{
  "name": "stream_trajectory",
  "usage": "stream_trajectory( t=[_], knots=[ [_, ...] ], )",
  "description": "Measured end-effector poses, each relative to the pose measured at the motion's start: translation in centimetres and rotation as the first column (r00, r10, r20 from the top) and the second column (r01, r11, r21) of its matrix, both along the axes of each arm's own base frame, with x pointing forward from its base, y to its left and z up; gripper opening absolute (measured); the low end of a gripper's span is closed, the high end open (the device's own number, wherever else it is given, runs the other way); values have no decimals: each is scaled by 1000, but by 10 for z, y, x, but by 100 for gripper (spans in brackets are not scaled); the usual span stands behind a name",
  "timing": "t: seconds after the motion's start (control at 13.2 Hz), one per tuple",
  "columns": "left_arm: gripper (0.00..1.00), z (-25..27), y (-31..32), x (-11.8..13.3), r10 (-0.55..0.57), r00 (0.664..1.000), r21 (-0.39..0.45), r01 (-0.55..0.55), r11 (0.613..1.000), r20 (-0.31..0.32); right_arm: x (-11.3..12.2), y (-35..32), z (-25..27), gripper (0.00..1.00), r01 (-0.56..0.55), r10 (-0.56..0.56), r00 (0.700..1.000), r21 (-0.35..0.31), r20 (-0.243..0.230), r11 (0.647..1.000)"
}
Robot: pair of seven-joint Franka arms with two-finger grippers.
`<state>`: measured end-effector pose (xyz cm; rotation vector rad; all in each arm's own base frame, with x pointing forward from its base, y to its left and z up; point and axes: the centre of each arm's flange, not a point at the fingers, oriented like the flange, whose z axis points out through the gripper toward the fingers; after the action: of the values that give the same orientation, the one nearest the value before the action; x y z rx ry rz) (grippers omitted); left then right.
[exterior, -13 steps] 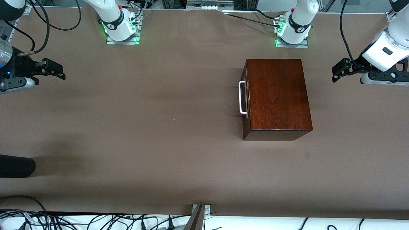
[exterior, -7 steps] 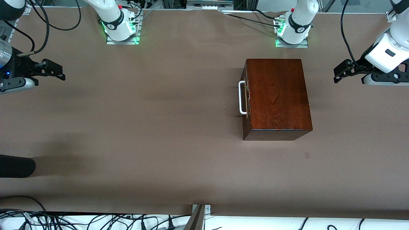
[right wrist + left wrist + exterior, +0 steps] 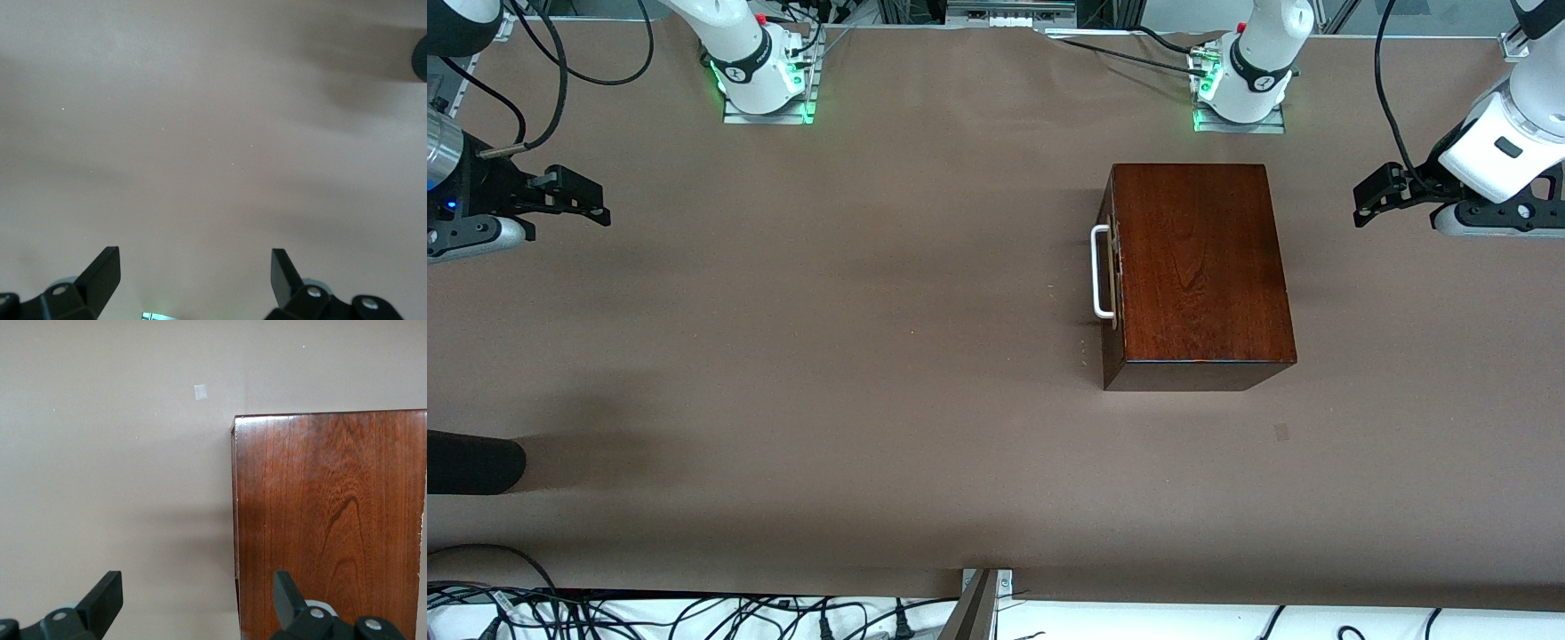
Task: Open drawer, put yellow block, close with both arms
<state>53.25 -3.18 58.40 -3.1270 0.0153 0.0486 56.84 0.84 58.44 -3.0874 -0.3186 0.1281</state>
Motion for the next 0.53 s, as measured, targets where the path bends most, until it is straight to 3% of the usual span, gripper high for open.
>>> stream_trajectory(
  t=[0.53],
  knots=[
    [100,5,-5,3,-10,1000,0,10,1000,-1,0,1,0,100,-1,1,1000,0,1,1000]
  ],
)
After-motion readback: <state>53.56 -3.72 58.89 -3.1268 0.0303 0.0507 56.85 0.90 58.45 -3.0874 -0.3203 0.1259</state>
